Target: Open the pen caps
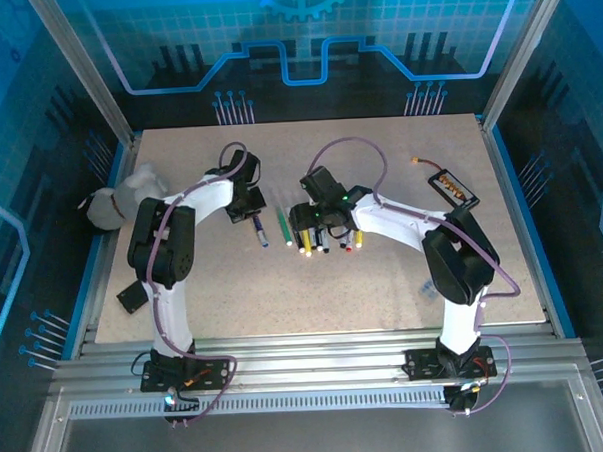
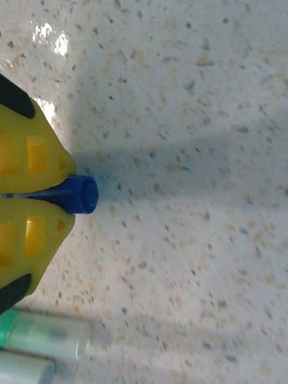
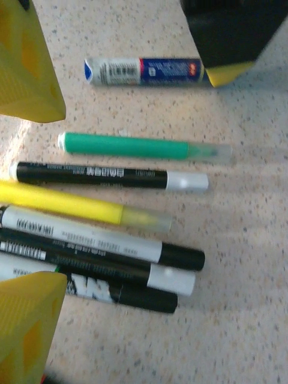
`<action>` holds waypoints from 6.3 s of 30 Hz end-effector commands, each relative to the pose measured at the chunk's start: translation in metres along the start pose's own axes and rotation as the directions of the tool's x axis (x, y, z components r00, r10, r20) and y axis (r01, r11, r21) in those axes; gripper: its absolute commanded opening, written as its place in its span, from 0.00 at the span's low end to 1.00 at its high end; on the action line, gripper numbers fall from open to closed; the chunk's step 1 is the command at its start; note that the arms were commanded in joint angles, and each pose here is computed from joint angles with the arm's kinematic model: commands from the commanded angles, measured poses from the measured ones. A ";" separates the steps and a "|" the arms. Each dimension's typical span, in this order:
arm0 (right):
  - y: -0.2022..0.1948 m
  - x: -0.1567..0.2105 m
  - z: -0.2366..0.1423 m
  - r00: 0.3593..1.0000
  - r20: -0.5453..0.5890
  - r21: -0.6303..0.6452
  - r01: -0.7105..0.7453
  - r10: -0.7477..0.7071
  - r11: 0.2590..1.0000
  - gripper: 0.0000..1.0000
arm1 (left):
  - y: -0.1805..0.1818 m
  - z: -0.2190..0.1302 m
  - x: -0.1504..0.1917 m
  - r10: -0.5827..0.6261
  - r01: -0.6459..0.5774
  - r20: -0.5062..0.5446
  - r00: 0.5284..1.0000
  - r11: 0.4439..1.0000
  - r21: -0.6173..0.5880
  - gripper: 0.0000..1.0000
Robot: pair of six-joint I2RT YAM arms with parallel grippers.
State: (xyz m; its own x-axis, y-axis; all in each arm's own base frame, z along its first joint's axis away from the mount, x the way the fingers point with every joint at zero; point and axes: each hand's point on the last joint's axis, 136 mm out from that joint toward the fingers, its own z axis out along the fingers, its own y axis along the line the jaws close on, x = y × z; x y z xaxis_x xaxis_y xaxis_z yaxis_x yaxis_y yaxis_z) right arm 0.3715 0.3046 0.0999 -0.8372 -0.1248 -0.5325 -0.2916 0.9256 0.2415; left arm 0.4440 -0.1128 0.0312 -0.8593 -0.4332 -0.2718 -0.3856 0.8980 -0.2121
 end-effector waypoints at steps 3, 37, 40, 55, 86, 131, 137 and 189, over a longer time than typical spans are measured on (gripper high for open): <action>0.044 0.000 0.004 0.999 -0.024 -0.161 0.034 -0.039 0.986 0.68 | -0.021 -0.020 -0.004 0.021 -0.020 -0.015 1.000 0.997 0.077 0.00; 0.093 -0.022 0.017 1.000 -0.002 -0.405 -0.025 0.027 0.914 0.43 | -0.077 -0.112 0.006 0.057 -0.045 -0.023 0.998 0.928 0.370 0.00; 0.091 -0.026 0.016 0.999 0.006 -0.406 -0.035 0.041 0.913 0.40 | -0.077 -0.110 0.008 0.063 -0.049 -0.026 0.998 0.929 0.367 0.00; 0.085 -0.020 0.001 0.999 0.018 -0.427 -0.029 0.040 0.904 0.00 | -0.059 -0.094 0.013 0.054 -0.044 -0.028 0.998 0.956 0.289 0.06; 0.093 0.057 -0.031 0.996 -0.090 -0.446 -0.041 0.000 0.894 0.00 | -0.039 -0.065 -0.063 -0.088 0.073 0.083 0.993 0.982 0.174 0.00; -0.302 0.024 -0.028 0.923 -0.179 0.598 -0.174 0.342 0.782 0.02 | 0.101 0.016 -0.100 0.021 -0.038 -0.054 0.998 0.943 -0.332 0.00; -0.315 0.037 -0.027 0.899 -0.197 0.615 -0.198 0.391 0.764 0.20 | 0.104 0.023 -0.095 0.019 -0.044 -0.074 0.997 0.938 -0.344 0.00; -0.129 -0.017 -0.107 0.994 0.051 0.296 -0.103 0.092 0.950 0.46 | -0.025 -0.089 -0.059 0.084 -0.087 0.110 0.990 0.996 0.017 0.36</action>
State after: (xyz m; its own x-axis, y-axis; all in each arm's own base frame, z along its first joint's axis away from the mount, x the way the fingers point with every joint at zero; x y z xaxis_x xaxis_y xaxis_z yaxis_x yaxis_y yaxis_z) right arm 0.3841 0.1216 0.1666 -0.8345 -0.0109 -0.5509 -0.0142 0.9999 0.0017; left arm 0.4815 -0.0651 0.1492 -0.8247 -0.3574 -0.4383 -0.3429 0.9323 -0.1150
